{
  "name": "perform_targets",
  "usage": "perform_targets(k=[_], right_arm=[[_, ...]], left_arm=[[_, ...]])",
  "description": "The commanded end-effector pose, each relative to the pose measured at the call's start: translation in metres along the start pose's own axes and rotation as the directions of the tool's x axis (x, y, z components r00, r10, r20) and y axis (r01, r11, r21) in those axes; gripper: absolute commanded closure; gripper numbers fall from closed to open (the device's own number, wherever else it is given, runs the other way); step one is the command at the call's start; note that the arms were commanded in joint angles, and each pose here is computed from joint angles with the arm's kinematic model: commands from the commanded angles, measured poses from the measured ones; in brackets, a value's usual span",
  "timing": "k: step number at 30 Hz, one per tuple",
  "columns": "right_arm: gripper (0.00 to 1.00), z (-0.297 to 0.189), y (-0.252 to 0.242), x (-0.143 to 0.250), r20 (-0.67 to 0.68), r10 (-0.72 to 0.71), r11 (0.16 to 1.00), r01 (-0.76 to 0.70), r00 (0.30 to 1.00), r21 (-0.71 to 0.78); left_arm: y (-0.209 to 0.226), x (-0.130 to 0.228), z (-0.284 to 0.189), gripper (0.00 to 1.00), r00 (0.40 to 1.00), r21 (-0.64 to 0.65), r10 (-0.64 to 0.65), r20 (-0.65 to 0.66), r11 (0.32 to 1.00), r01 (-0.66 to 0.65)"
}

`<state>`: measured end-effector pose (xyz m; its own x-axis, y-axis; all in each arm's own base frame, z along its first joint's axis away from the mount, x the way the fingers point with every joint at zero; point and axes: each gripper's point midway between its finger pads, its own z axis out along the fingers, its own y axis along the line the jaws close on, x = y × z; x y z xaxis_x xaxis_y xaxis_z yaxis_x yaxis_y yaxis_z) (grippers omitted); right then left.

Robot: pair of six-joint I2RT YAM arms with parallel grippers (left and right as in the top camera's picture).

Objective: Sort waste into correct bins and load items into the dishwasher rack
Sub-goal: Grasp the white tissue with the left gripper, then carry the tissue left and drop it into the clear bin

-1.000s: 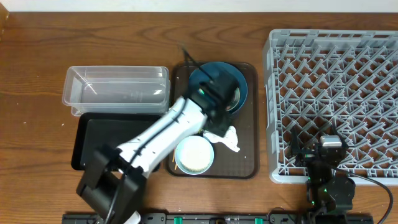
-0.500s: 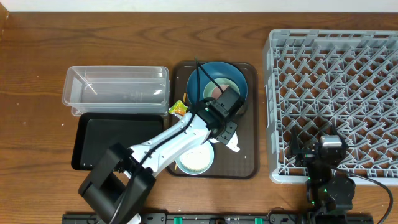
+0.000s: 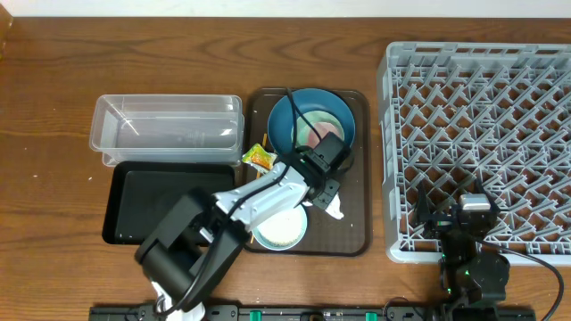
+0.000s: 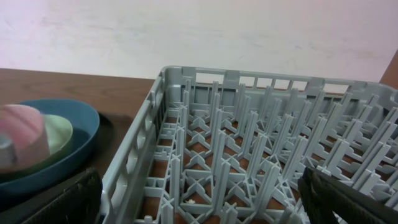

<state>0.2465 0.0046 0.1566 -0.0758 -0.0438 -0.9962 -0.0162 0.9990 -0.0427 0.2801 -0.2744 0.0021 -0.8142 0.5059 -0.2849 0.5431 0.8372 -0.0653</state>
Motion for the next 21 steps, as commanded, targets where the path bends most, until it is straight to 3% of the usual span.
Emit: perform_targets(k=[1, 6, 10, 12, 17, 21], right_arm=[[0.01, 0.0, -0.001, 0.001, -0.001, -0.012, 1.0, 0.012, 1.0, 0.004], [0.01, 0.0, -0.001, 0.001, -0.001, -0.013, 1.0, 0.013, 1.0, 0.004], [0.01, 0.0, -0.001, 0.001, -0.001, -0.013, 1.0, 0.013, 1.0, 0.004], [0.01, 0.0, -0.001, 0.001, -0.001, -0.012, 1.0, 0.012, 1.0, 0.004], [0.01, 0.0, -0.001, 0.001, -0.001, -0.013, 1.0, 0.013, 1.0, 0.004], [0.01, 0.0, -0.001, 0.001, -0.001, -0.013, 1.0, 0.013, 1.0, 0.004]], left_arm=[[0.001, 0.009, 0.004, 0.92, 1.0, 0.003, 0.005, -0.031, 1.0, -0.005], [-0.002, -0.006, -0.022, 0.94, 1.0, 0.014, 0.002, 0.024, 1.0, -0.003], [-0.003, -0.024, -0.076, 0.94, 0.993, 0.02, 0.001, 0.12, 1.0, -0.004], [0.01, -0.032, -0.111, 0.94, 0.98, -0.045, -0.006, 0.201, 0.999, 0.015], [0.078, -0.038, -0.197, 0.94, 0.888, -0.245, -0.147, 0.436, 0.93, 0.274], [0.131, -0.03, -0.235, 0.94, 0.793, -0.25, -0.278, 0.542, 0.848, 0.468]])
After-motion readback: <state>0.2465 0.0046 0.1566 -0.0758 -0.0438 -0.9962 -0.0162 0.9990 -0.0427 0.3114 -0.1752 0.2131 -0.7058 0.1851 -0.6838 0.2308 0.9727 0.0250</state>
